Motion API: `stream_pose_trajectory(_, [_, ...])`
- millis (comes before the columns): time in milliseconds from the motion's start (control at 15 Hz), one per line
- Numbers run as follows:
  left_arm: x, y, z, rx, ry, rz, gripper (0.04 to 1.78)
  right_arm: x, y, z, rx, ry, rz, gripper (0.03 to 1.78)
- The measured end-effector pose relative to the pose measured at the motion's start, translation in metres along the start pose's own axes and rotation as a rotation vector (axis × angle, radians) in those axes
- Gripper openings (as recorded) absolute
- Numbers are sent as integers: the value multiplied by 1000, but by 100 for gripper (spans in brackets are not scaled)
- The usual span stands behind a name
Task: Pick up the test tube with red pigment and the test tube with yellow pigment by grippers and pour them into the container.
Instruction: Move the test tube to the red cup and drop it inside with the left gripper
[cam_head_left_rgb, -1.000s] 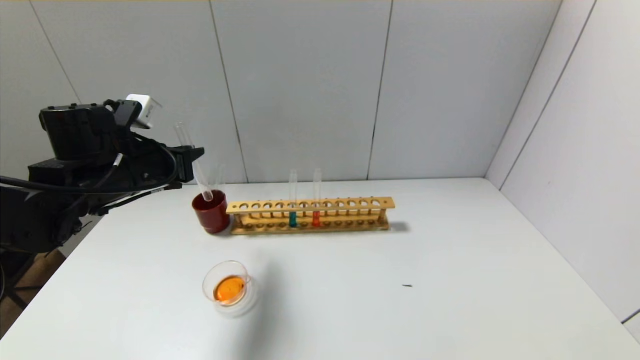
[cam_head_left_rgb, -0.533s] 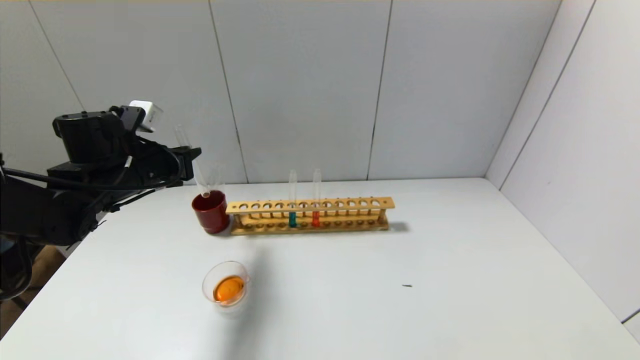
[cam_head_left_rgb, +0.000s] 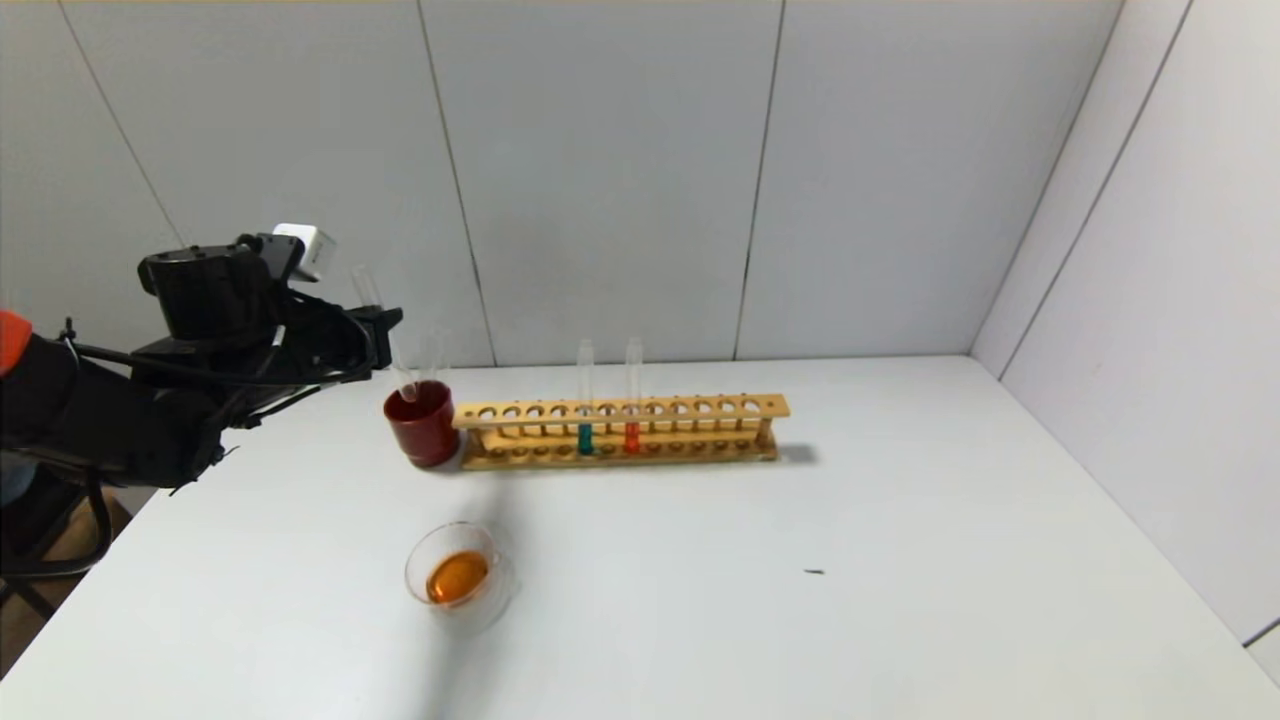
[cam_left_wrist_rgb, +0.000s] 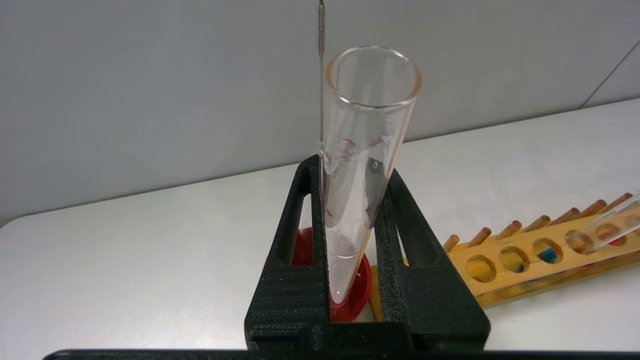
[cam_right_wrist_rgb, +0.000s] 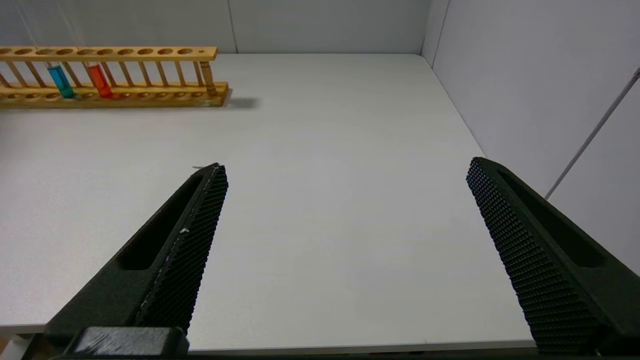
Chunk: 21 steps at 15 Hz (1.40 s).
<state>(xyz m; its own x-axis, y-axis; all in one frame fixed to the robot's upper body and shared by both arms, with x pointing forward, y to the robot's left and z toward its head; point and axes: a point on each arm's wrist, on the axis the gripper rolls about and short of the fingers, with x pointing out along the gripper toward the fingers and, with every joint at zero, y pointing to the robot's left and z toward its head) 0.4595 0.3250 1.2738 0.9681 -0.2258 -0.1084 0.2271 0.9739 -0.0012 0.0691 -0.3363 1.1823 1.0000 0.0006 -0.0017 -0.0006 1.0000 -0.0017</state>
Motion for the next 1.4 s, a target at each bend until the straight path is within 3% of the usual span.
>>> stream_pose_trajectory(1400, [38, 17, -44, -19, 55, 15, 31, 0, 0, 0, 0, 0, 1, 175])
